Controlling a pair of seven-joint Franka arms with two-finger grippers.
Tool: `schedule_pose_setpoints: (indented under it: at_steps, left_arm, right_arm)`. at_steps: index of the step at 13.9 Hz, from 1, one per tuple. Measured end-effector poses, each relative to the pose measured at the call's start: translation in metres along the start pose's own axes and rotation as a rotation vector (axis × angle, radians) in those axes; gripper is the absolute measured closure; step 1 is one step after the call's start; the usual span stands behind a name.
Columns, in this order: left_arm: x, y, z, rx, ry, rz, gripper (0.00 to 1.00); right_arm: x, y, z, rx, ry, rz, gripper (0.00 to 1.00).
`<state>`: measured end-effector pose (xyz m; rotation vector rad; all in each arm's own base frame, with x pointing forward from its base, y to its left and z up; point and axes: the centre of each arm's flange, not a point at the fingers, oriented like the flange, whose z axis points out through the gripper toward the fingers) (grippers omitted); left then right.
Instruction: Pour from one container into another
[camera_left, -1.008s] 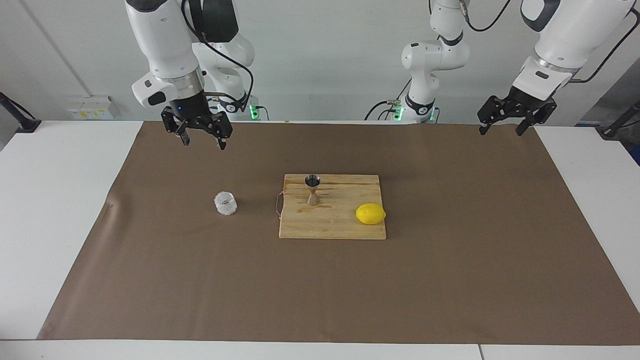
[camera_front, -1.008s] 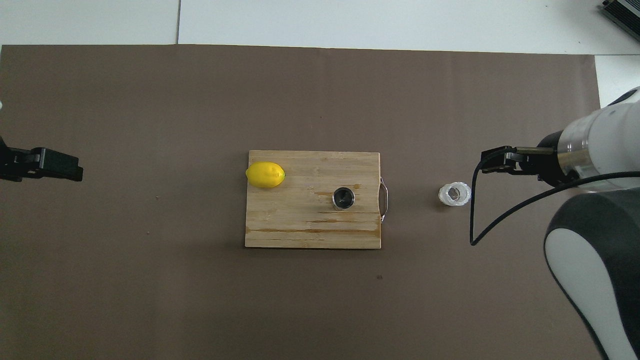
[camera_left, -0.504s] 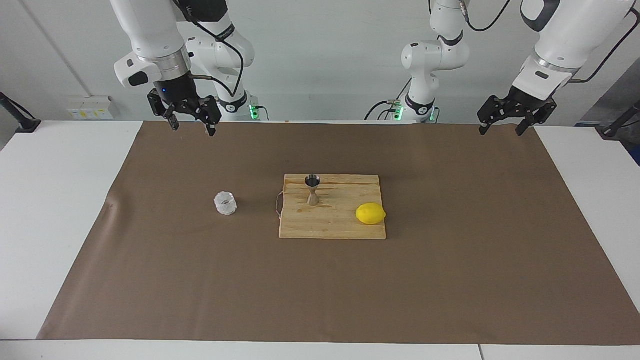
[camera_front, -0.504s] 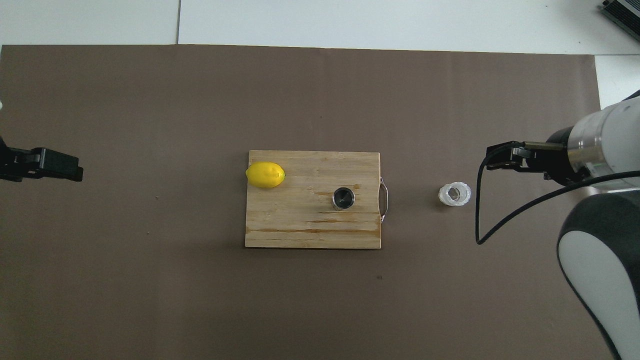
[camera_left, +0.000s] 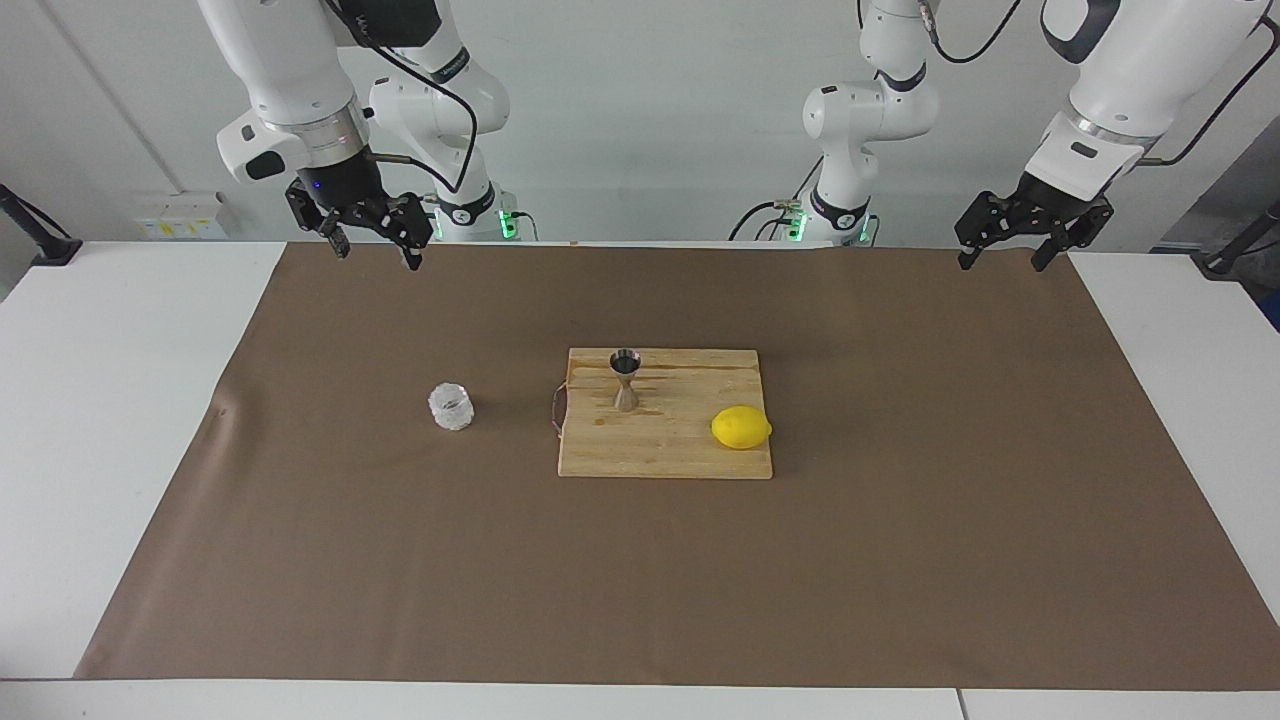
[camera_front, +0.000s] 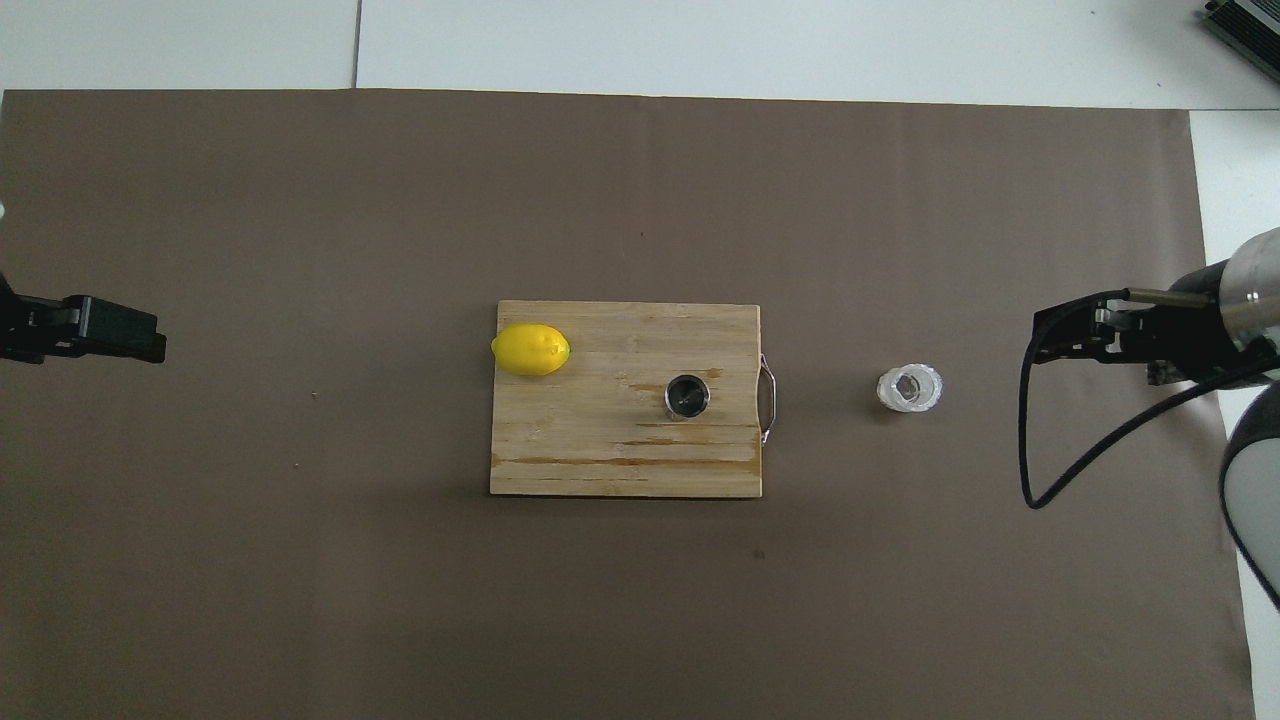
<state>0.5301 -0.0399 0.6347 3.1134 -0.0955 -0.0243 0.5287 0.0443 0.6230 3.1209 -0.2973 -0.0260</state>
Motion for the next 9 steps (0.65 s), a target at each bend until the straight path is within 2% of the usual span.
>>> schedule_pose_setpoints:
  at_steps: [9]
  left_arm:
    - [0.0,0.0,0.0,0.0,0.0,0.0,0.0]
  right_arm:
    - [-0.0008,0.0047,0.0085,-0.005,-0.025,-0.01,0.0]
